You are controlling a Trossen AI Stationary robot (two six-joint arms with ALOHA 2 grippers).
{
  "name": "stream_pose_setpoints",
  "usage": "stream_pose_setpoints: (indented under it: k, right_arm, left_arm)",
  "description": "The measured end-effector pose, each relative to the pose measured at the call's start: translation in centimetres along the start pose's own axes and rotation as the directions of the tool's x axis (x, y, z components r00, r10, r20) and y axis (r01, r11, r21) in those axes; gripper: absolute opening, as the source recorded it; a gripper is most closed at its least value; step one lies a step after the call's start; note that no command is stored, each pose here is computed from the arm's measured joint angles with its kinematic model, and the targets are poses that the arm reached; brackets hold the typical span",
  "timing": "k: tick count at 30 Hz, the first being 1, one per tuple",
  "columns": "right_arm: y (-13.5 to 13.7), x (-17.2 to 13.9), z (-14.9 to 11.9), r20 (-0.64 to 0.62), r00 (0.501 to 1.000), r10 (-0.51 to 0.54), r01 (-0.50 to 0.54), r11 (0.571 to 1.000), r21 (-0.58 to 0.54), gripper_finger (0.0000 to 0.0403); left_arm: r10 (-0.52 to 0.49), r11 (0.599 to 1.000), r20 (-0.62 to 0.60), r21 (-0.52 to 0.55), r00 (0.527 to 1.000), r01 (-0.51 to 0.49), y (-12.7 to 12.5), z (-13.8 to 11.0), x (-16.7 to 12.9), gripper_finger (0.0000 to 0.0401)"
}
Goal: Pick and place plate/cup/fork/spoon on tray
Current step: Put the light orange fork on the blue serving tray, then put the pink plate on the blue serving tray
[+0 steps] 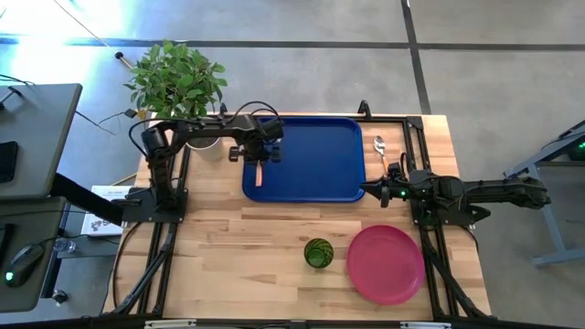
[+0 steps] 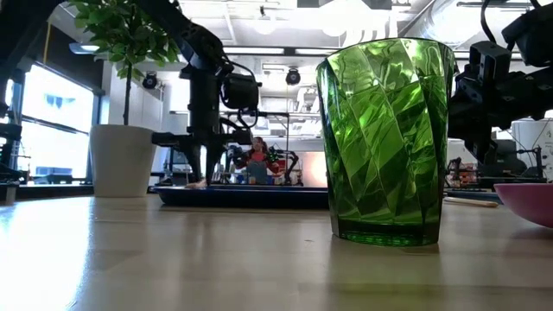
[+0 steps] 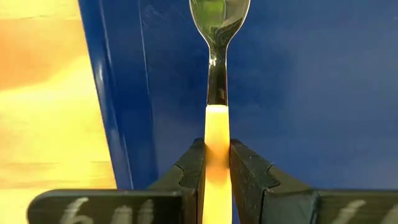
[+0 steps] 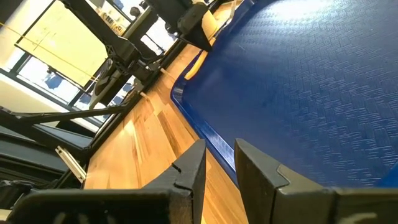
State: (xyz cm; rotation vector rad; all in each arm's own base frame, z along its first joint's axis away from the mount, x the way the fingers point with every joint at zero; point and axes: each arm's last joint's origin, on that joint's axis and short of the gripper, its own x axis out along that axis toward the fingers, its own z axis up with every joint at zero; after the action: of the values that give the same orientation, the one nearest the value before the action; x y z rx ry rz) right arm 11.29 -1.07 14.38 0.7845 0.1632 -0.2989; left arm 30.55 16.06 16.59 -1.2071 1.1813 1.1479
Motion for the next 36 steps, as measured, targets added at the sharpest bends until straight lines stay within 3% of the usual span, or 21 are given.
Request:
stream_pose_setpoints:
  k: [19, 28, 36]
  right_arm:
    - [0.0, 0.0, 0.0, 0.0, 1.0, -0.001, 0.001, 1.0, 0.0, 0.0075]
    - [0.0, 0.0, 0.0, 0.001, 1.0, 0.0, 0.0, 1.0, 0.0, 0.0075]
    - [0.0, 0.0, 0.0, 0.001, 1.0, -0.001, 0.001, 1.0, 0.002, 0.0075]
  left_arm:
    - [0.028, 1.0, -0.037, 0.015, 0.999, -0.027, -0.1, 0.0, 1.3, 0.0045]
    - [0.028, 0.999, -0.037, 0.017, 0.999, -0.027, -0.1, 0.0, 1.3, 0.0081]
    - [0.03, 0.999, -0.044, 0.017, 0.999, -0.029, -0.1, 0.0, 1.3, 0.0089]
